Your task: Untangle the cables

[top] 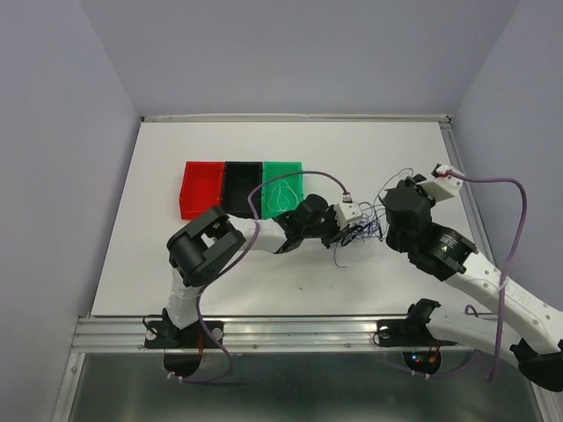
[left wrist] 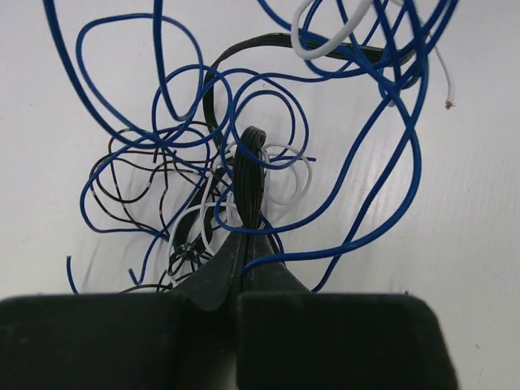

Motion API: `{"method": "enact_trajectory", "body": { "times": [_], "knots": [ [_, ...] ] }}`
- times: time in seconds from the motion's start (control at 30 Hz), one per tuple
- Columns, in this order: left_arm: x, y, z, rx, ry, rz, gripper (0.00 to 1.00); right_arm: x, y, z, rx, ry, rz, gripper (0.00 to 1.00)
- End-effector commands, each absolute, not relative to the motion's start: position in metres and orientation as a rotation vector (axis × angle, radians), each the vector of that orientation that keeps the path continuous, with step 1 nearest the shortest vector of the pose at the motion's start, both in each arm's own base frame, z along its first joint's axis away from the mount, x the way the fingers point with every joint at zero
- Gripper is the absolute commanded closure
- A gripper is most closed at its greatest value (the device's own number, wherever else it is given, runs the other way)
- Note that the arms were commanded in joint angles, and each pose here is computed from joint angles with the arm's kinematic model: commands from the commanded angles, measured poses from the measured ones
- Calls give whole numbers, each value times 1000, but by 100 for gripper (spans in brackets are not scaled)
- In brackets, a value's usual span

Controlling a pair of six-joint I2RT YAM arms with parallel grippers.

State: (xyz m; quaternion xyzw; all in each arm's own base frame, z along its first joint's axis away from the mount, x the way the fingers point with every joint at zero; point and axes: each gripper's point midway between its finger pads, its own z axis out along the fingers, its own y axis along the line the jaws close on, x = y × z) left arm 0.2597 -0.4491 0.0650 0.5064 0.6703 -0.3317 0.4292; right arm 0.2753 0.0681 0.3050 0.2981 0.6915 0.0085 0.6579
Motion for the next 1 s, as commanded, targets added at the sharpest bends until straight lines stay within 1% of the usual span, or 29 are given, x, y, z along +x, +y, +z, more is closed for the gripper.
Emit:
{"method": "enact_trajectory", "body": {
  "times": [0.0, 0.1, 0.13, 0.2, 0.23, 0.3, 0.33, 0.37, 0.43, 0.47, 0.5, 0.53, 0.57, 0.6, 0.63, 0.7, 0.87, 0.9, 0.93, 0.97],
  "knots": [
    [267, -450, 90, 1230, 1622, -792, 100, 265, 40, 358, 800, 1406, 14, 99],
    [265, -446, 91, 1223, 1630, -791, 100, 258, 25, 379, 838, 1351, -25, 99],
    [266, -442, 101, 1212, 1615, -786, 100, 257, 22, 395, 847, 1332, -11, 99],
    [261, -433, 106, 1217, 1597, -780, 100, 263, 27, 411, 789, 1338, -10, 99],
    [259, -429, 127, 1202, 1549, -774, 100, 266, 29, 419, 765, 1335, 5, 99],
    [257, -420, 142, 1200, 1506, -750, 100, 275, 32, 425, 736, 1326, 26, 99],
    [253, -414, 144, 1204, 1504, -747, 100, 280, 23, 426, 735, 1322, -4, 99],
    [247, -411, 163, 1206, 1460, -765, 100, 292, 31, 422, 686, 1347, 11, 99],
    [236, -405, 170, 1237, 1457, -785, 100, 310, 27, 410, 665, 1368, 23, 99],
    [231, -403, 185, 1236, 1429, -805, 100, 320, 26, 399, 656, 1393, 21, 99],
    [229, -401, 189, 1239, 1450, -809, 100, 331, 10, 384, 698, 1400, -4, 99],
    [227, -399, 198, 1239, 1443, -813, 100, 346, 18, 370, 655, 1452, 56, 99],
    [225, -397, 201, 1245, 1447, -812, 100, 351, 11, 364, 666, 1461, 84, 99],
    [224, -394, 202, 1248, 1460, -807, 100, 363, -10, 339, 728, 1490, 67, 99],
    [225, -391, 204, 1240, 1466, -794, 100, 372, -5, 328, 699, 1538, 139, 99],
    [226, -386, 213, 1218, 1457, -777, 100, 387, -18, 291, 726, 1611, 142, 99],
    [234, -385, 214, 1201, 1508, -741, 100, 402, -12, 233, 736, 1722, 142, 99],
    [235, -386, 213, 1201, 1515, -736, 100, 404, -9, 231, 725, 1715, 159, 95],
    [237, -386, 213, 1197, 1519, -727, 100, 403, -3, 228, 688, 1731, 189, 82],
    [239, -386, 209, 1197, 1530, -718, 100, 398, 2, 220, 661, 1748, 207, 61]
  ]
}}
